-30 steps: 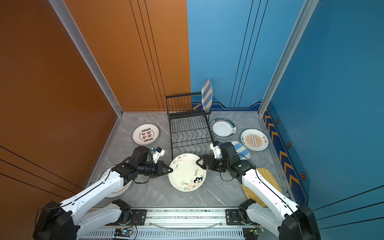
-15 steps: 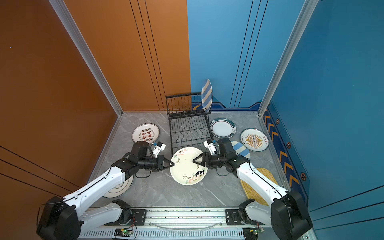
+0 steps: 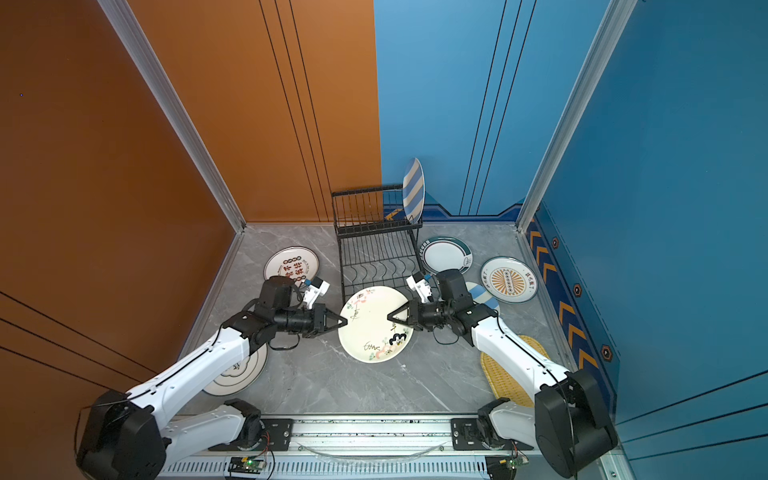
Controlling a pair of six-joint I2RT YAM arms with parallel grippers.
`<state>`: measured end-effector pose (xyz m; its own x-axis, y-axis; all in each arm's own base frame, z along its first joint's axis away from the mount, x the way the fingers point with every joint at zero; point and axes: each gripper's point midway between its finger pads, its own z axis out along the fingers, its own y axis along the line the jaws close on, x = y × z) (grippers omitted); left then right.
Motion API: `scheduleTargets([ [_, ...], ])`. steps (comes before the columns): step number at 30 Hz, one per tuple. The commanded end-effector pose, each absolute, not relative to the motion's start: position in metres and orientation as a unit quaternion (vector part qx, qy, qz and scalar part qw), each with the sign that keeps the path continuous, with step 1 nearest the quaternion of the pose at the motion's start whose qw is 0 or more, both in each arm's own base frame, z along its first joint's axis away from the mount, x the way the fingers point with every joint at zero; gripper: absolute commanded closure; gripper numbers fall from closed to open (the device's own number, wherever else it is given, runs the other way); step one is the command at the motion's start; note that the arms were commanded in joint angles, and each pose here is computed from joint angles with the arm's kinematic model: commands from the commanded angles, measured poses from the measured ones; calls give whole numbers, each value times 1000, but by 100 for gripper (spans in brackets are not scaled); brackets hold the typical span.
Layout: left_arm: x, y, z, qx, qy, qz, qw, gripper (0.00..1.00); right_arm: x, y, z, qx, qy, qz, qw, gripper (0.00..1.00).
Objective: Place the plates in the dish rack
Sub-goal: 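Lift the floral plate upright with the right gripper while the left gripper releases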
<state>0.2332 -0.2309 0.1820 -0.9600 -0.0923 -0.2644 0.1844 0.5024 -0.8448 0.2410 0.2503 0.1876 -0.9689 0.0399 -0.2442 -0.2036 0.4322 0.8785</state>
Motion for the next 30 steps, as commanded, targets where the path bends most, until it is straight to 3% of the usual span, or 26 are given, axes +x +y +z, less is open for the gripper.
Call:
scheduleTargets([
  [1,238,-226,197,48,856,-489,160,55,254,248,210,-60,834,527,154,100],
  [4,246,-212,193,30,870,-459,176,24,263,239,221,-56,846,496,187,100],
  [11,273,-174,178,-26,906,-363,214,9,288,215,258,-51,869,397,290,100],
  [17,286,-167,172,-42,915,-334,223,0,311,198,309,-49,866,318,382,100],
  [30,292,-170,164,-38,923,-312,221,2,375,186,400,-61,831,188,520,100],
])
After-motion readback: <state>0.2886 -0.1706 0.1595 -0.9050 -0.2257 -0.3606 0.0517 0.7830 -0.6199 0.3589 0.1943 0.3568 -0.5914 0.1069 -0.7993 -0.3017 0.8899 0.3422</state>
